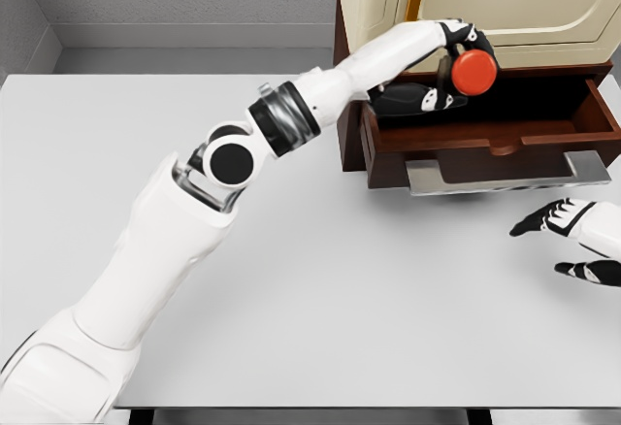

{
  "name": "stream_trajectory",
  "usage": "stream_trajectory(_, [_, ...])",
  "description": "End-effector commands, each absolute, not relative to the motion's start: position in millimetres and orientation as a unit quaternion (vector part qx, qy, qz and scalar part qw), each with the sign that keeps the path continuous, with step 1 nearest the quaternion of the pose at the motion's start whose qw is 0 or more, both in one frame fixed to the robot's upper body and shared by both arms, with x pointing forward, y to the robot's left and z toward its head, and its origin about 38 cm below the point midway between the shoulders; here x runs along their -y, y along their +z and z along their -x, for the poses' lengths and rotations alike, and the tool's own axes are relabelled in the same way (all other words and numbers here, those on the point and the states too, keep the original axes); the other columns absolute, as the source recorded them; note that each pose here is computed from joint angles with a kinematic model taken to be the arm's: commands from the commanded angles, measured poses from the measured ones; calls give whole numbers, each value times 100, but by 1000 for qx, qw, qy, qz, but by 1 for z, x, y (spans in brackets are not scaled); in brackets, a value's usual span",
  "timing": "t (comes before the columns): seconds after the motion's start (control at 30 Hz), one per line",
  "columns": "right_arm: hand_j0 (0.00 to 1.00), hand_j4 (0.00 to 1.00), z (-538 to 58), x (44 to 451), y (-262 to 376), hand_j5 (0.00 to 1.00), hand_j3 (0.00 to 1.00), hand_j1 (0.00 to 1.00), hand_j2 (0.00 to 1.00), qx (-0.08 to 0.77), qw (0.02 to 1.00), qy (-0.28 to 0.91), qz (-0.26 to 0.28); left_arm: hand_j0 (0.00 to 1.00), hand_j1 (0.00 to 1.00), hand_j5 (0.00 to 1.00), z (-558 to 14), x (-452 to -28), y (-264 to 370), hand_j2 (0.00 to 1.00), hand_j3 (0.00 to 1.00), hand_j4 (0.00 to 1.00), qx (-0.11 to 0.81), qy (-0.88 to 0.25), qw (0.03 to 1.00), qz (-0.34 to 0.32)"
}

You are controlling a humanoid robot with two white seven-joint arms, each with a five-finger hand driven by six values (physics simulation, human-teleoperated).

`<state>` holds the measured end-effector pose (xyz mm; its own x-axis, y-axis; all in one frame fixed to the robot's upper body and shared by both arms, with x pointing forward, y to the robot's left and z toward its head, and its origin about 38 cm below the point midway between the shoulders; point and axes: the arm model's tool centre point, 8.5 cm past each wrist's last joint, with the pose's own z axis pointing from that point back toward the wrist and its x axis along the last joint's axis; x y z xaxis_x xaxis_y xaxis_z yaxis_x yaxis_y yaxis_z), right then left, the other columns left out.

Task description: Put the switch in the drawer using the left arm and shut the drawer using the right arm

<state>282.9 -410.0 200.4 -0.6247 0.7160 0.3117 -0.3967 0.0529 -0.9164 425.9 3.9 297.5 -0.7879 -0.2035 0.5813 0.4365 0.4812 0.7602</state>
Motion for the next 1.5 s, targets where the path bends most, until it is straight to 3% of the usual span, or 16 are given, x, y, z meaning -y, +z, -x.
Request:
stream_trajectory(0.0, [77,77,-284,410,203,77,77,77,77,597,412,675,134,46,46,46,-427,-1,290,46,46,46,792,-519,317,57])
stream_trajectory(0.3, [78,78,-284,411,202,78,78,78,78,597,412,675,133,47,47,47,-441,9,300,47,47,47,775,-562,290,-13])
stream_trajectory(0.7, [78,78,-284,410,202,78,78,78,78,597,412,675,134,47,47,47,-439,15,300,47,47,47,770,-574,277,-25])
stream_trajectory(0.77, [78,78,-284,410,202,78,78,78,78,597,412,675,134,52,52,52,-439,14,301,52,52,52,770,-575,276,-27])
stream_trajectory(0.83, [78,78,-284,410,202,78,78,78,78,598,413,675,133,73,73,73,-441,12,303,73,73,73,769,-576,275,-31])
stream_trajectory(1.4, [78,78,-283,410,201,78,78,78,78,597,413,675,132,76,76,76,-439,15,303,76,76,76,768,-579,271,-30])
stream_trajectory(1.47, [78,78,-283,410,201,78,78,78,78,597,413,675,133,81,81,81,-437,16,304,81,81,81,770,-579,266,-29])
